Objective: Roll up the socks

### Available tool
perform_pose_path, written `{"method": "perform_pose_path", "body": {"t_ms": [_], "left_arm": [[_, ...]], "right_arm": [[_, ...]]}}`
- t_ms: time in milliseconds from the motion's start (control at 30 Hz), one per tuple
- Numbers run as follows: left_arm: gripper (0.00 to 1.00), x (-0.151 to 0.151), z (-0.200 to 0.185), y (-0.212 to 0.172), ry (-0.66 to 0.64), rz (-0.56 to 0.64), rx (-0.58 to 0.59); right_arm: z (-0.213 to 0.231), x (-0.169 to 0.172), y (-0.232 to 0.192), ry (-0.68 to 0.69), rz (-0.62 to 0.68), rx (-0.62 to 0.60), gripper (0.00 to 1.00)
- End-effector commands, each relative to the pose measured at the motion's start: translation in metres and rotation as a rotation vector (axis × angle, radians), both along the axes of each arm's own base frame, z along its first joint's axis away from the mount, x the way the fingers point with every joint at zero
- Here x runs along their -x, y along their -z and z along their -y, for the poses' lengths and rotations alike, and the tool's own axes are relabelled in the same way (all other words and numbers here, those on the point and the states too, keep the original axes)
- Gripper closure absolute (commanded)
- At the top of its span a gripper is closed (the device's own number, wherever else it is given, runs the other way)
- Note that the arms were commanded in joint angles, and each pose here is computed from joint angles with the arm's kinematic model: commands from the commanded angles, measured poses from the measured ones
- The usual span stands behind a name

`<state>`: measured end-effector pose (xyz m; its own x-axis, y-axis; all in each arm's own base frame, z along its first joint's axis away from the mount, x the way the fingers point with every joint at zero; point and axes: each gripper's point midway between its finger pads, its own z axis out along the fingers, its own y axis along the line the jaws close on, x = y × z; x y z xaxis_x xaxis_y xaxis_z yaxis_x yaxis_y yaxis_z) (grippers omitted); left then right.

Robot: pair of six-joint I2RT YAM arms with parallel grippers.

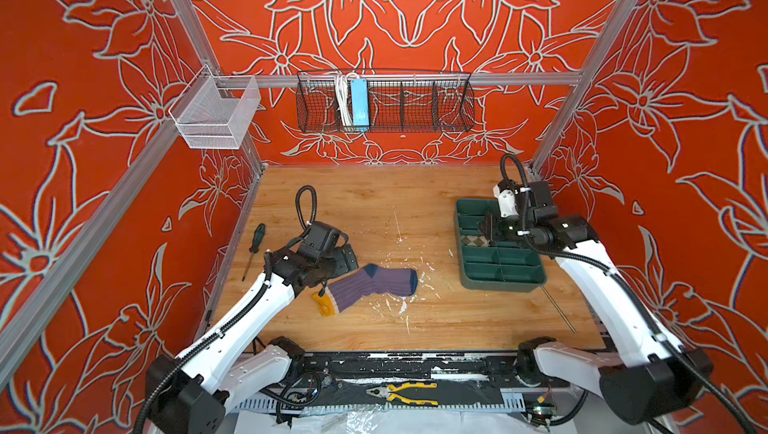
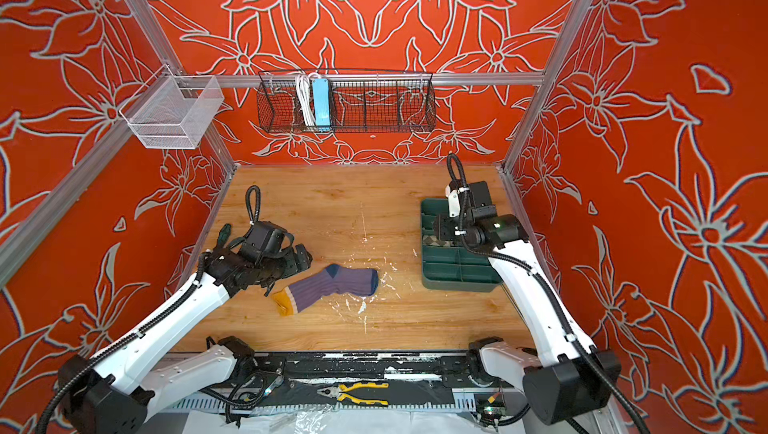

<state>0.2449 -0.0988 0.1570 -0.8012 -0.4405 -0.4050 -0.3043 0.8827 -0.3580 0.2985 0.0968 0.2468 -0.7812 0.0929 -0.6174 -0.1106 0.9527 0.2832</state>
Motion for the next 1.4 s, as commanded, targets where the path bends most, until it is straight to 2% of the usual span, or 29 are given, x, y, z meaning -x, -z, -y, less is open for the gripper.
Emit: {"method": "perform_pose_path", "body": {"t_ms": [0,100,267,400,533,767,933,1100,1367], "left_arm": [[0.03,0.003,-0.008,-0.007,-0.019,0.008,-0.015],[0.03,0.002,-0.001,-0.015,0.01,0.005,0.009],[0.03,0.001,0.0,-0.005,0.043,-0.112,-0.045],[0.03,0.003,-0.003,0.011,0.026,-0.22,-0.072],[0.03,0.007,-0.003,0.028,-0.015,-0.281,-0.043],[0.03,0.012,-0.009,0.055,-0.092,-0.353,0.009],[0.03,0.016,-0.016,0.072,-0.117,-0.401,-0.014],[0.03,0.016,-0.016,0.082,-0.107,-0.441,-0.024],[0.03,0.009,-0.018,0.095,-0.101,-0.466,-0.055]], "right_arm": [[-0.037,0.014,-0.011,-0.075,-0.008,-0.175,0.56],[-0.068,0.032,-0.011,-0.19,-0.026,-0.161,0.56],[-0.11,0.058,0.013,-0.316,-0.101,-0.135,0.53],[-0.128,0.07,0.049,-0.357,-0.151,-0.059,0.4],[-0.141,0.067,0.075,-0.362,-0.181,-0.026,0.33],[-0.167,0.054,0.116,-0.328,-0.271,-0.042,0.35],[-0.192,0.049,0.151,-0.326,-0.35,-0.027,0.37],[-0.215,0.043,0.176,-0.341,-0.388,0.082,0.35],[-0.219,0.034,0.203,-0.272,-0.419,0.119,0.35]]}}
